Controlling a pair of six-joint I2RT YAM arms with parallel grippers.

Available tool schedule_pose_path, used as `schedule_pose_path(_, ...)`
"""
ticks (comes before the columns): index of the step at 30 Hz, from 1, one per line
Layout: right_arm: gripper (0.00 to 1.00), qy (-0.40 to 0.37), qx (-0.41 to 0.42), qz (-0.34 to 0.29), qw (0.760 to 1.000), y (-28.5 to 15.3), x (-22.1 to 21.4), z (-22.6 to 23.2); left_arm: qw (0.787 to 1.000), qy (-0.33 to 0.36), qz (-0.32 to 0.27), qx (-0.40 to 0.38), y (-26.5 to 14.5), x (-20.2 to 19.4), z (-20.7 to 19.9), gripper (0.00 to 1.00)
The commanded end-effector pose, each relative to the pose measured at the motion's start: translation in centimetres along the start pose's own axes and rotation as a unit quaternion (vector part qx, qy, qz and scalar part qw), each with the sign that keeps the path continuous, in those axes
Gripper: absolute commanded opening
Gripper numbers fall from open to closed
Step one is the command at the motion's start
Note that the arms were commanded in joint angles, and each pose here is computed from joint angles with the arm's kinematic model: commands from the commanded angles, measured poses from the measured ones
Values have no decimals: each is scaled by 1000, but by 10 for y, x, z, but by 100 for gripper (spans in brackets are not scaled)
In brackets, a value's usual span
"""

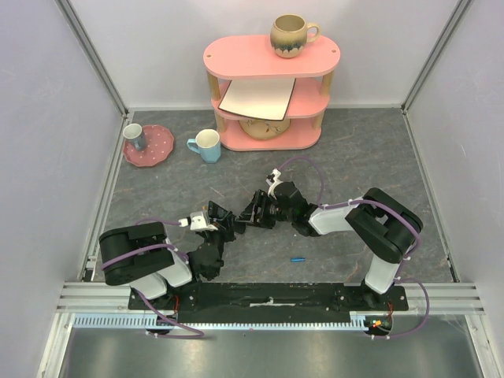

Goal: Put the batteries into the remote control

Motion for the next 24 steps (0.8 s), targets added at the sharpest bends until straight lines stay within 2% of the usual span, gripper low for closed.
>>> schedule_pose_path(1, 65, -4, -85, 18, 996, -6, -13, -36, 1000, 24, -14, -8, -10, 8, 16, 2)
schedule_pose_path(24, 65, -4, -96, 14, 995, -15, -13, -44, 1000, 26, -16, -1, -10, 9, 18, 2)
Point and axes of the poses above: each gripper's point midway between its finger pads, its own y axis out along the fingers, its own z axis along the line the jaws close on, x = y × z, the point moved 7 cm from there along -y, back along the fingers, and after that the axes turned 7 degrees about y, right-handed, at the moved point
